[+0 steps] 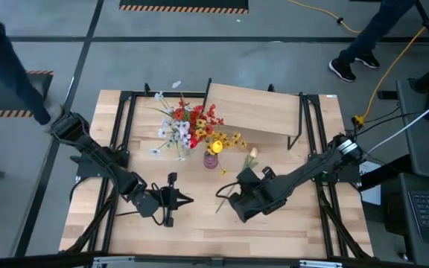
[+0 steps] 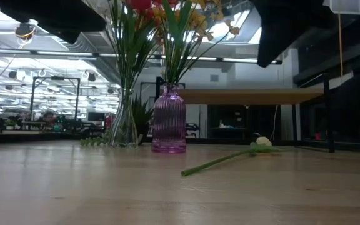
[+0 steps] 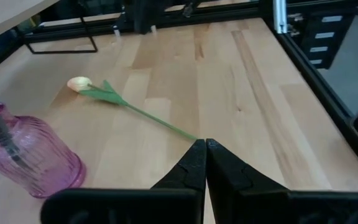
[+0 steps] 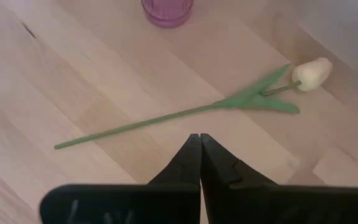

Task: Pick and place flowers into a vace then onto a shelf
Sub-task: Put the light yellow flower into the violet vase

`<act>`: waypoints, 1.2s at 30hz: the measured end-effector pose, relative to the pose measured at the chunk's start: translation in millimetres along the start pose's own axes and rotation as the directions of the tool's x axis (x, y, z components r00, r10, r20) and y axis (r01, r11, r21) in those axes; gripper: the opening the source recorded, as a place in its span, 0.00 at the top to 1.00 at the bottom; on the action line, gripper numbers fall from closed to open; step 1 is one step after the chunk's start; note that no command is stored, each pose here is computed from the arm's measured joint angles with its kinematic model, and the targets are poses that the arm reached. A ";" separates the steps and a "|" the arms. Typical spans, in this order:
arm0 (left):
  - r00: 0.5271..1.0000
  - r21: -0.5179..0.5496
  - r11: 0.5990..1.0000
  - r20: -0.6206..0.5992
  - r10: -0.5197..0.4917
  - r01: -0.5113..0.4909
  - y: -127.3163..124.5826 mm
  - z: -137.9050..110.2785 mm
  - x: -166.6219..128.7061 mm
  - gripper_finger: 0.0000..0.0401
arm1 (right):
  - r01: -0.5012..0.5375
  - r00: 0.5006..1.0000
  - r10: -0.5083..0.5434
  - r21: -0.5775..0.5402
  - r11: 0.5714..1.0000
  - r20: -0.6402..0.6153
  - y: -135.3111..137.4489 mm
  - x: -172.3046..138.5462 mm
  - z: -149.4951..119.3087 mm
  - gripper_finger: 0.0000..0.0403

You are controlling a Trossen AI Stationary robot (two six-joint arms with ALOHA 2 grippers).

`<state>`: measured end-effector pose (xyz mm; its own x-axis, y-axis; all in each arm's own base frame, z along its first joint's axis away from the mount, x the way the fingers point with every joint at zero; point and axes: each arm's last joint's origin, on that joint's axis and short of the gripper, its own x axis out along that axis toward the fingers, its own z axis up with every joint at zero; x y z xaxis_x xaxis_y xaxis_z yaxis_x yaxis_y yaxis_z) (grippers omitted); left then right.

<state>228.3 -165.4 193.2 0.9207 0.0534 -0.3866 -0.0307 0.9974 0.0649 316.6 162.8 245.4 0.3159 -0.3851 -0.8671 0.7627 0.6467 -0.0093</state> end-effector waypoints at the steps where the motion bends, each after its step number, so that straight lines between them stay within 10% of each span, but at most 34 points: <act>1: 1.000 0.003 1.000 0.000 -0.006 0.006 -1.4 -0.4 -1.1 0.99 | -0.002 1.000 0.002 0.001 1.000 0.000 2.5 0.1 0.6 1.00; 36: 0.975 0.335 0.921 -0.165 -0.148 0.196 -40.7 -36.1 -47.4 1.00 | 0.015 0.999 -0.027 0.400 0.917 0.024 24.9 45.7 9.4 1.00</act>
<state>171.9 -206.7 175.7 0.8383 -0.0874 -0.5381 0.2829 0.9135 0.2924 355.4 155.1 210.2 0.3087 -0.4182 -0.8543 0.9294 0.3237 0.1774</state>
